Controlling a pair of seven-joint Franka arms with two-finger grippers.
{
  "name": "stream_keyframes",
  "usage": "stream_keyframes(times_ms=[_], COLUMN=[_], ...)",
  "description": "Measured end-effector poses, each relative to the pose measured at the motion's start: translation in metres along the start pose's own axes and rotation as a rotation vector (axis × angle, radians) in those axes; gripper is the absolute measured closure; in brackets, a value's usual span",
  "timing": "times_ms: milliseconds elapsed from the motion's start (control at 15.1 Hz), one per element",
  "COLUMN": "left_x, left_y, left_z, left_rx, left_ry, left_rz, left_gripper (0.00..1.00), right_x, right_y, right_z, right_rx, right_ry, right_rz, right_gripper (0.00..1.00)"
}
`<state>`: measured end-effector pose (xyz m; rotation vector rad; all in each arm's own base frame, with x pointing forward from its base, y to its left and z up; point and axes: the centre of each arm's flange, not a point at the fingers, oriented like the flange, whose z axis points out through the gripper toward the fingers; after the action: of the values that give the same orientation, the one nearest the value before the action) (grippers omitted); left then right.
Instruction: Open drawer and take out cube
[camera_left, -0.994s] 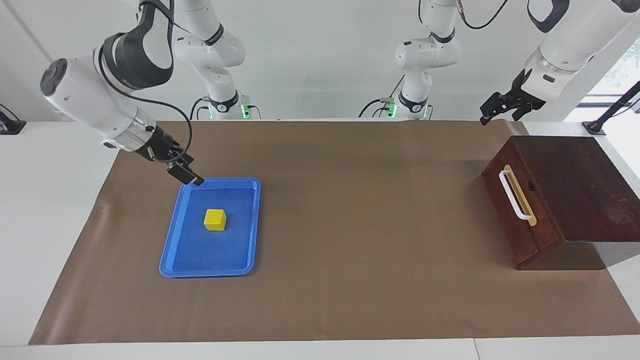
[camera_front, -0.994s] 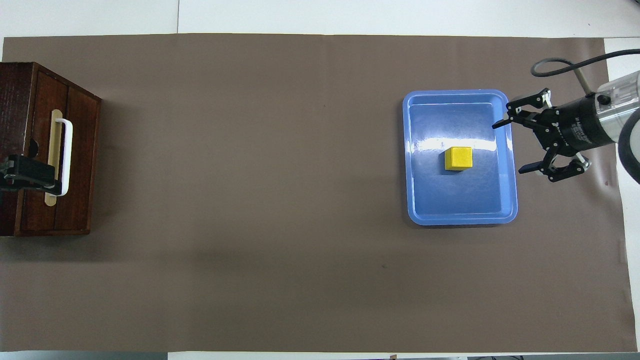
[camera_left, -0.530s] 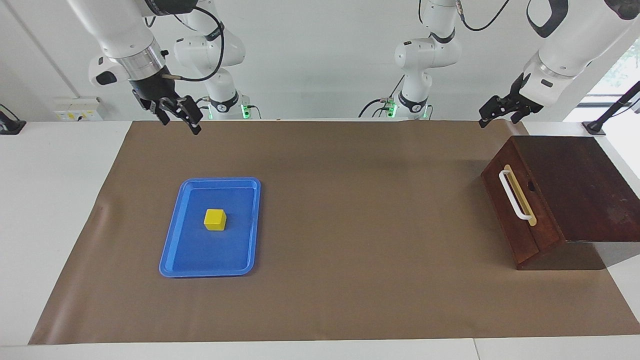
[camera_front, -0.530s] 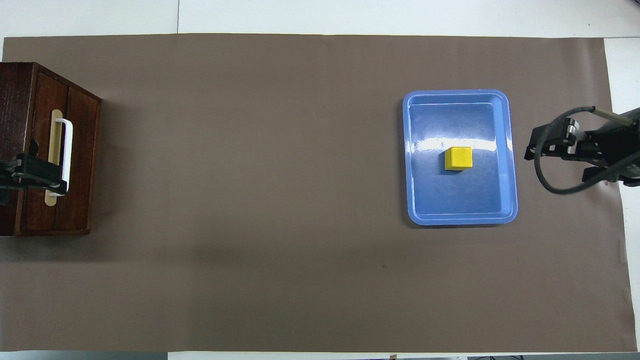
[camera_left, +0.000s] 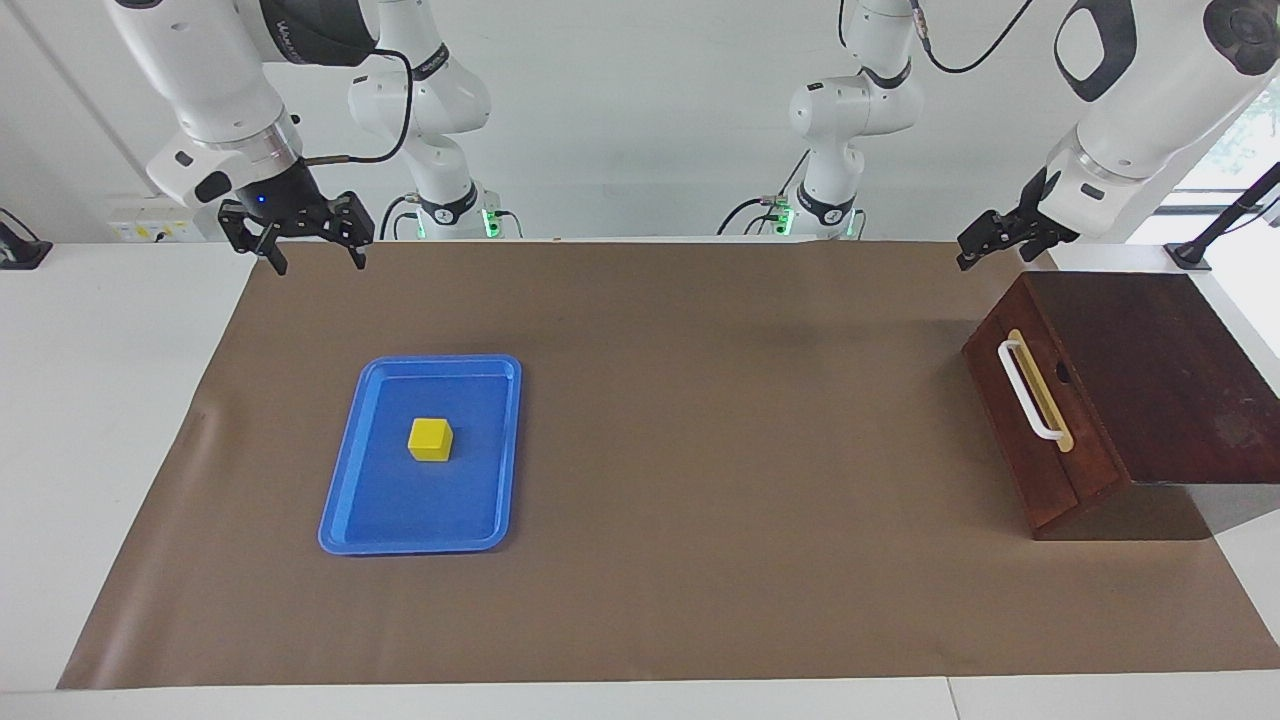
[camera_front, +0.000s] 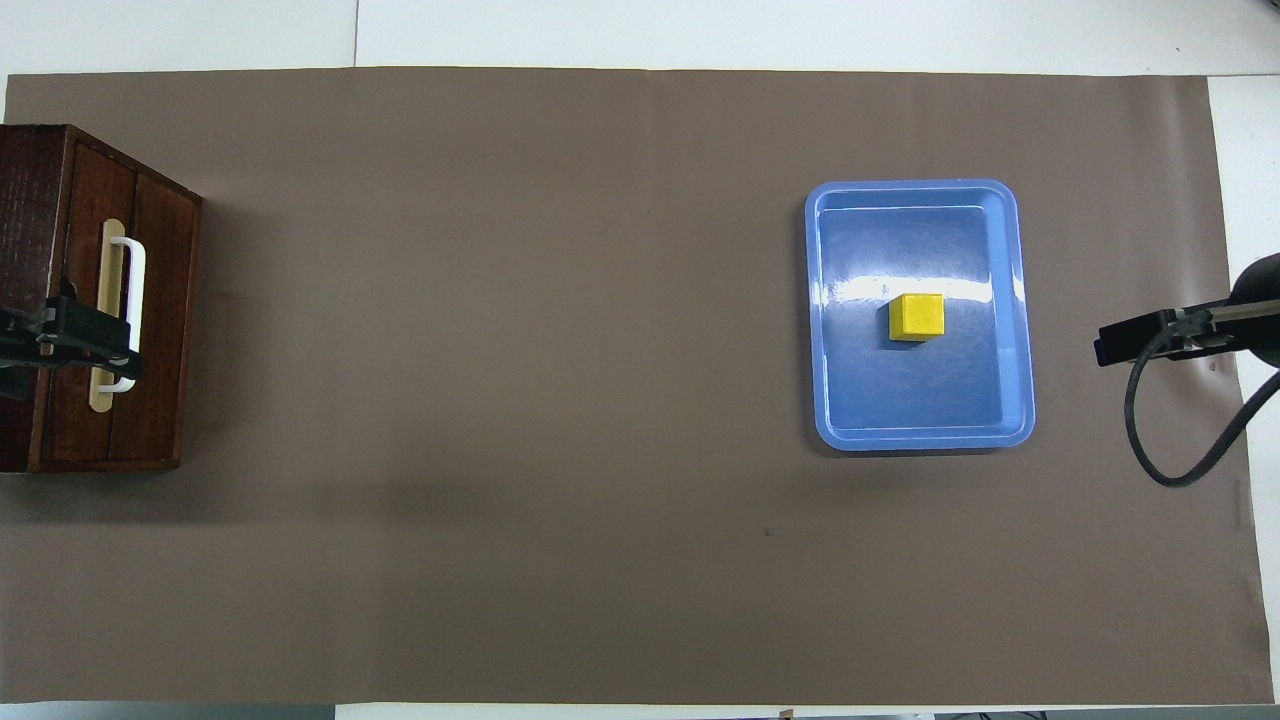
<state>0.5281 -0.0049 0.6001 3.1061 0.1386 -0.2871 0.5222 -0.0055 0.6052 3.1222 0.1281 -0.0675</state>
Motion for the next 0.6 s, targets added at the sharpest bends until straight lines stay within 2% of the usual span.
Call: stream_keyframes(times_ms=[596], left_x=[-0.001], left_y=[0.001], left_z=[-0.002], left_rx=[0.0], left_ry=[0.009], left_rz=[0.005], left_gripper=[0.0], right_x=[0.004], right_y=[0.018], right_z=[0.005], right_rx=[0.006], right_ry=[-0.054], right_rz=[0.034], right_gripper=[0.0])
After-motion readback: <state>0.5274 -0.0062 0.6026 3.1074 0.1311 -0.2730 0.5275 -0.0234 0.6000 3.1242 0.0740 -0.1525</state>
